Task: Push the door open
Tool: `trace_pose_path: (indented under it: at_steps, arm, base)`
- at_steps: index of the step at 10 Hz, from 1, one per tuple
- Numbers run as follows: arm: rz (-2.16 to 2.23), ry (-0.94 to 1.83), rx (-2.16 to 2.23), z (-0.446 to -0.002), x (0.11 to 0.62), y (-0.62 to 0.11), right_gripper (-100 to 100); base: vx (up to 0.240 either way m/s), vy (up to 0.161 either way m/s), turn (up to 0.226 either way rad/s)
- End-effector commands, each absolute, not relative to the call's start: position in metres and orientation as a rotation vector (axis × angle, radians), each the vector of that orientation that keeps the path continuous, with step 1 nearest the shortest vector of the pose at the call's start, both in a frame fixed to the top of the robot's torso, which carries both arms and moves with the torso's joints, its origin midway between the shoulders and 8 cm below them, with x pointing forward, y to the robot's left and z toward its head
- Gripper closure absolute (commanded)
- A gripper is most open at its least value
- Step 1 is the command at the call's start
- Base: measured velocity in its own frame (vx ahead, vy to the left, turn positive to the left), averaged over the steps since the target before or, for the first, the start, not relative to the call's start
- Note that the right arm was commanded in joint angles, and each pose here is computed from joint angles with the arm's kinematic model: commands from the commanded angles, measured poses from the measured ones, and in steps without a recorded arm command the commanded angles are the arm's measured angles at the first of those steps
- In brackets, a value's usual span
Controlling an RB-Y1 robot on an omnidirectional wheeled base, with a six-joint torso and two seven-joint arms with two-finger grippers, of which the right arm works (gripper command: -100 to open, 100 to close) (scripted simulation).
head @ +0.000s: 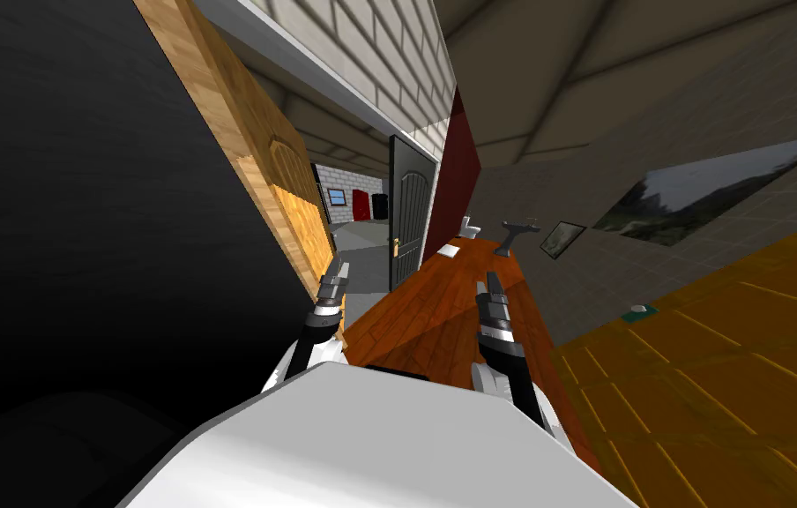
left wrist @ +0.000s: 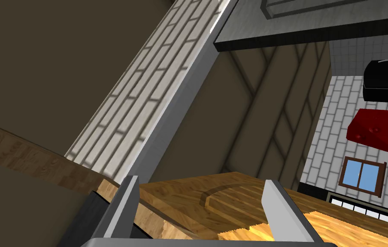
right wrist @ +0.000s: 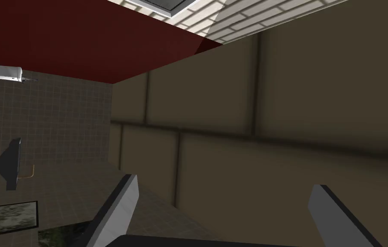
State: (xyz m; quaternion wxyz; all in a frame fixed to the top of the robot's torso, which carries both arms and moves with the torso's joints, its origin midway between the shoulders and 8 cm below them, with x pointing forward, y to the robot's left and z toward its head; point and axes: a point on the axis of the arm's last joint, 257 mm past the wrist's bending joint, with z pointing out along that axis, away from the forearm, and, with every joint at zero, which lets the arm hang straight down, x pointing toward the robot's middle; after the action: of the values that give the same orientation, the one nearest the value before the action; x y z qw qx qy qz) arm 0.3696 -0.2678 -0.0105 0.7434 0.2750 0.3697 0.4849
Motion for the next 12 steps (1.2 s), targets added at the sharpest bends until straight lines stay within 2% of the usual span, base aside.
trace_pose_path:
  at_steps: [1, 12]
  arm:
    - [1.085, 0.835, 0.61, -0.021, 0.378, -0.262, -100]
    - [1.22, 0.989, 0.696, -0.09, 0.425, -0.219, -100]
  base:
    - [0.107, -0.062, 0.133]
    - [0.183, -0.062, 0.131]
